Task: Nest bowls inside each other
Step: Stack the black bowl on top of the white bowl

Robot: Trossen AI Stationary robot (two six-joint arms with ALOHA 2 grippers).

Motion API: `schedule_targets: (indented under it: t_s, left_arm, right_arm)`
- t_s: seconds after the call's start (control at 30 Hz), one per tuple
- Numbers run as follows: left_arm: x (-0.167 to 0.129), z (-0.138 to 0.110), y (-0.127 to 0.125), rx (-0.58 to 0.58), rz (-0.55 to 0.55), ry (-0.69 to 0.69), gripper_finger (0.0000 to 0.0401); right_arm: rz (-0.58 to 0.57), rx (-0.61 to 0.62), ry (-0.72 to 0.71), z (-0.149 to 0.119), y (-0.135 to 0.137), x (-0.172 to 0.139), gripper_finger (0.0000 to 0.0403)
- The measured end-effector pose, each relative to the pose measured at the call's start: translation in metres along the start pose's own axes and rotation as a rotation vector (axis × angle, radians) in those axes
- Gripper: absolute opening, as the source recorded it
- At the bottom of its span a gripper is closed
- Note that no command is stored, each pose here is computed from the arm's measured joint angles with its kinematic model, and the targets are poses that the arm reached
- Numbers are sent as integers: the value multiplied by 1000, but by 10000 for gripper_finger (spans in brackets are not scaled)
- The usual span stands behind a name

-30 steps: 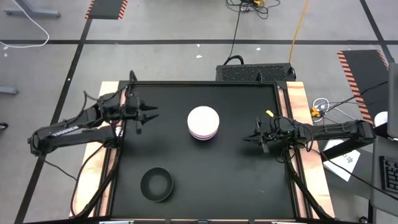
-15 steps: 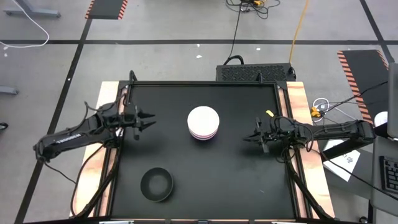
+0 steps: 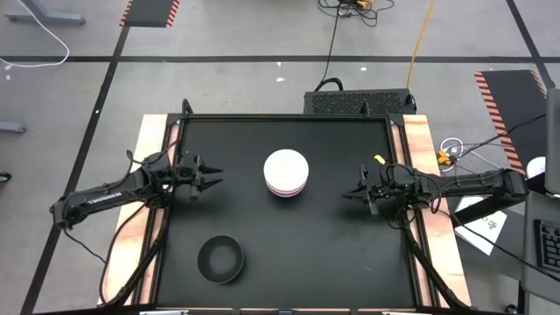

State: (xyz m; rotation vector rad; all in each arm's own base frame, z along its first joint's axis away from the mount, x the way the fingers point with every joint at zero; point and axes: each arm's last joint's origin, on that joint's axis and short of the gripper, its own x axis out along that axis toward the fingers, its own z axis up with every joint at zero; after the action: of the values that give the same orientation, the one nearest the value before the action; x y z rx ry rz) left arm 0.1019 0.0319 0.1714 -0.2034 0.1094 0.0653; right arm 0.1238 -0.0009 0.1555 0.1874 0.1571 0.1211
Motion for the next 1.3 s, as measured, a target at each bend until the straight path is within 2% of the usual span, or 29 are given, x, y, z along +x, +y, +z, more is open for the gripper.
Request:
schedule_targets:
  t_s: [0.17, 0.33, 0.67, 0.93, 1.3]
  left_arm:
    - [3, -11, 0, 36, -43, -32, 175]
    - [4, -7, -5, 51, -101, -60, 175]
    - [5, -13, -21, -73, -339, 27, 175]
    - [6, -22, -33, -145, -383, 127, 175]
    - [4, -23, -57, -93, -504, 118, 182]
  right_arm:
    - [0, 0, 0, 0, 0, 0, 0]
    - [0, 0, 1, 0, 0, 0, 0]
    - [0, -7, 2, 0, 0, 0, 0]
    - [0, -2, 2, 0, 0, 0, 0]
    - [-1, 0, 4, 0, 0, 0, 0]
